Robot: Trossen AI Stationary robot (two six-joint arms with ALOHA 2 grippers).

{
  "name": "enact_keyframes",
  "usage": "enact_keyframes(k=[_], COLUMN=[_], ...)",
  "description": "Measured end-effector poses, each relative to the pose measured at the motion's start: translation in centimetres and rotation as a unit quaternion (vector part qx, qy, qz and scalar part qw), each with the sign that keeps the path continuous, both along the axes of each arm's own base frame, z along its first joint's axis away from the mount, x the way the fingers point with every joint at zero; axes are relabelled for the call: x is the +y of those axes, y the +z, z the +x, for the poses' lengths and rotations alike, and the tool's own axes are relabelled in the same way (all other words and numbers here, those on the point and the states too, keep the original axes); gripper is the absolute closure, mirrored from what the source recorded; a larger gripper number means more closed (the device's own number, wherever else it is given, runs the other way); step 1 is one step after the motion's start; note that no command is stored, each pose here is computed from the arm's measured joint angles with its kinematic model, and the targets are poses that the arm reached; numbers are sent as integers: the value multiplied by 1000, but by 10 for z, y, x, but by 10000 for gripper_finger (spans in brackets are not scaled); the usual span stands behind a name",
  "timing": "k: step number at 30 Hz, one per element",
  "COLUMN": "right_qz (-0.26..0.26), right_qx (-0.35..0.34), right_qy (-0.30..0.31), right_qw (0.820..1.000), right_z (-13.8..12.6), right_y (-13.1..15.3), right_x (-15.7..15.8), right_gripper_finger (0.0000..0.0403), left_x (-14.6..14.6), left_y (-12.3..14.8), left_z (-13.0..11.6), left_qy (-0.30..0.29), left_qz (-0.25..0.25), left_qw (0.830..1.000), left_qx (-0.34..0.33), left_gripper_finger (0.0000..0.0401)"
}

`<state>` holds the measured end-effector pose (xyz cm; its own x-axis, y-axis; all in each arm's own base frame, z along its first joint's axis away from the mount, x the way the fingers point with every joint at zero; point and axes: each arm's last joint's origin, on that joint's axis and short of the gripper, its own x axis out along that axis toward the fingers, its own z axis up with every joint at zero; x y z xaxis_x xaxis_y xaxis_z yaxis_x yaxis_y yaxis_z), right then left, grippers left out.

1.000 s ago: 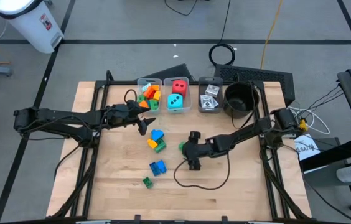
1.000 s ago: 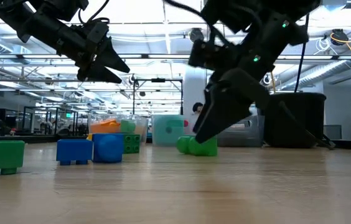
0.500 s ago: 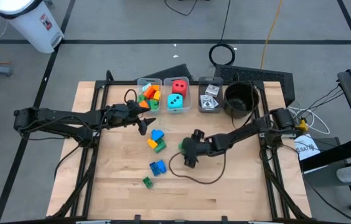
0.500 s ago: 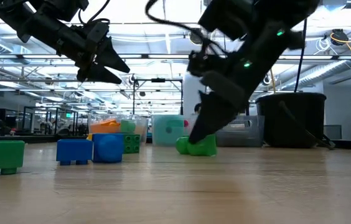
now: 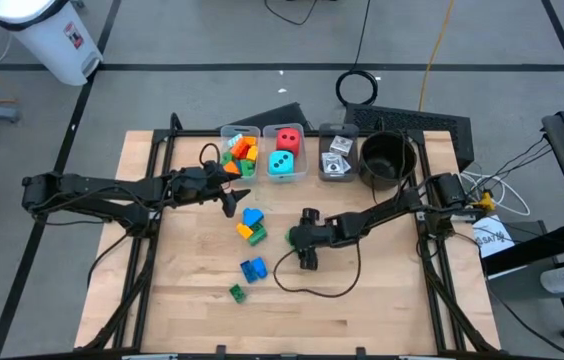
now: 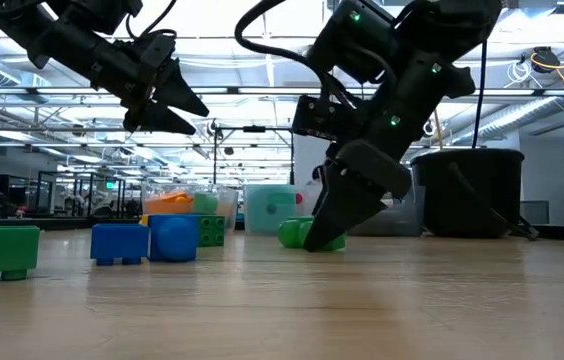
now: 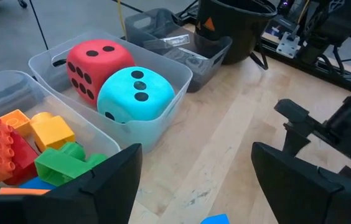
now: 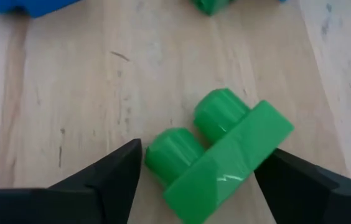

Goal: Pick & Place Toys
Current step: Put the green game piece into the left transparent bin

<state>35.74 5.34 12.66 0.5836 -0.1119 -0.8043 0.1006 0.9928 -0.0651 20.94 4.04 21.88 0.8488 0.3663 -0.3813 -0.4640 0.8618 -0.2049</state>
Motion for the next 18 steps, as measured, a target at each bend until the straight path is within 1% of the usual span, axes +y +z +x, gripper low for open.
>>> enact_keyframes(k=[2,4,9,13,18], right_qz=[-17,-23,-3,-11,-17], right_qx=[3,4,3,4,5], right_qy=[25,33,6,17,25], right_qw=[1000,999,1000,1000,1000], right_z=[0,0,0,0,0], right_y=[0,0,0,0,0], right_x=[1,1,0,0,0], right_gripper_finger=[133,148,189,224,229], left_x=[0,0,0,0,0], left_y=[0,0,0,0,0], left_z=[0,0,0,0,0], left_qy=[0,0,1,2,6], left_qz=[0,0,-2,-4,-13], left_qw=[1000,1000,1000,1000,1000], left_qx=[0,0,-1,-1,-6], left_gripper_finger=[93,93,93,93,93])
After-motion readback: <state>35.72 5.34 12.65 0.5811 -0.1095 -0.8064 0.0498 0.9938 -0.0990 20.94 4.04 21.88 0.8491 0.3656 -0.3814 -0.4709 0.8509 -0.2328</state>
